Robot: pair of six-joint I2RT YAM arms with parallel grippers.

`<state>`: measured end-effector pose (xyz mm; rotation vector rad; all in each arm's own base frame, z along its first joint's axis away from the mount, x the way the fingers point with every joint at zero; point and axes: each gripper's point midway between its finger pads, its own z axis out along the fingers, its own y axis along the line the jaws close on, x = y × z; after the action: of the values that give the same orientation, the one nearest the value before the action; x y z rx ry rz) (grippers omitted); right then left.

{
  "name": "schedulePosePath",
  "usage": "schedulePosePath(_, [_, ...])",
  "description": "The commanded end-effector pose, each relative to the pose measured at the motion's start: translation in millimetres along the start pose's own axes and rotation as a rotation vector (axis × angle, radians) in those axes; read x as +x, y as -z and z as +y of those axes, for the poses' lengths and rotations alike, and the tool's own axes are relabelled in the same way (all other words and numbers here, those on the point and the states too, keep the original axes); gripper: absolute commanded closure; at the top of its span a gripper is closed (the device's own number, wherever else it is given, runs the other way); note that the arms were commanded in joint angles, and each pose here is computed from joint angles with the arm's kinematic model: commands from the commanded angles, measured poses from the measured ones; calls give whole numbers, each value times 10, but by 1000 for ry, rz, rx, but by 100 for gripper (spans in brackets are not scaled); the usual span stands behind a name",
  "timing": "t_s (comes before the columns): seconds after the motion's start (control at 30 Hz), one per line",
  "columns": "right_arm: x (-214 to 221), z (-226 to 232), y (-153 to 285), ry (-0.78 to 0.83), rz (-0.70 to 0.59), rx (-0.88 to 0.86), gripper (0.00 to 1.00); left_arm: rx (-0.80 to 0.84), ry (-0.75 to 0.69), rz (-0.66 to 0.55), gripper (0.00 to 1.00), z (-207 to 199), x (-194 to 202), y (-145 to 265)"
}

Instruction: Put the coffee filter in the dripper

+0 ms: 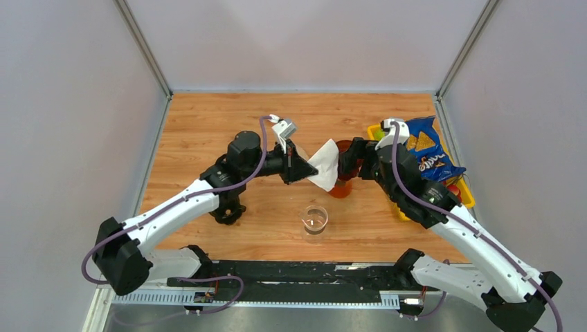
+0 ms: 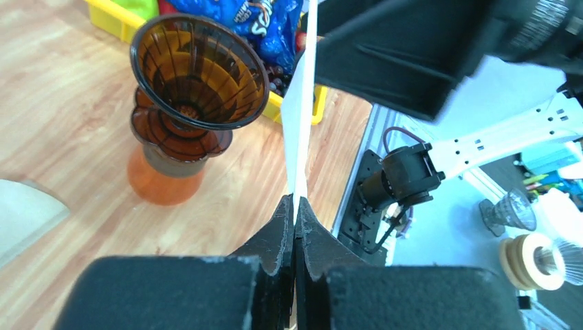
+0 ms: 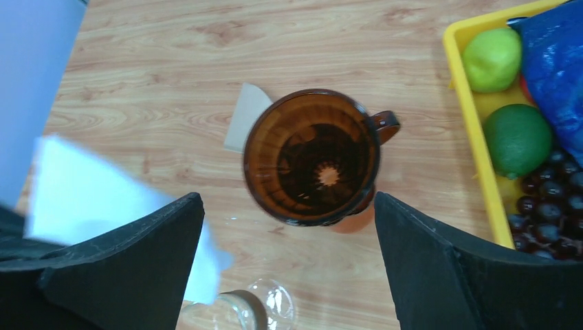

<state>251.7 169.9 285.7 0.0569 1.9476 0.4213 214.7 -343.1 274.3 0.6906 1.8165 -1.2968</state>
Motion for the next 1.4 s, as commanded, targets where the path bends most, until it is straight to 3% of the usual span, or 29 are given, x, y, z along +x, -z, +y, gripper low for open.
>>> schedulePosePath(0.0, [-61, -16, -7, 37, 57, -101, 3, 28, -159, -37, 100, -15, -98, 225])
schedulePosePath(0.17, [-92, 22, 49, 134, 50, -187, 0, 81, -306, -65, 100, -144, -85, 426])
schedulePosePath(0.37, [-5, 341, 185, 201, 38, -422, 0, 99, -392, -109, 100, -264, -156, 559])
schedulePosePath(0.83, [29, 528, 55, 209, 14, -515, 0, 111, -366, -137, 100, -338, -241, 583])
schedulePosePath(1.1, [82, 407, -46, 188, 20, -444, 0, 129, -357, -135, 100, -367, -231, 583])
schedulePosePath(1.37, [155, 640, 168, 230, 48, -627, 0, 108, -346, -139, 100, -332, -242, 576])
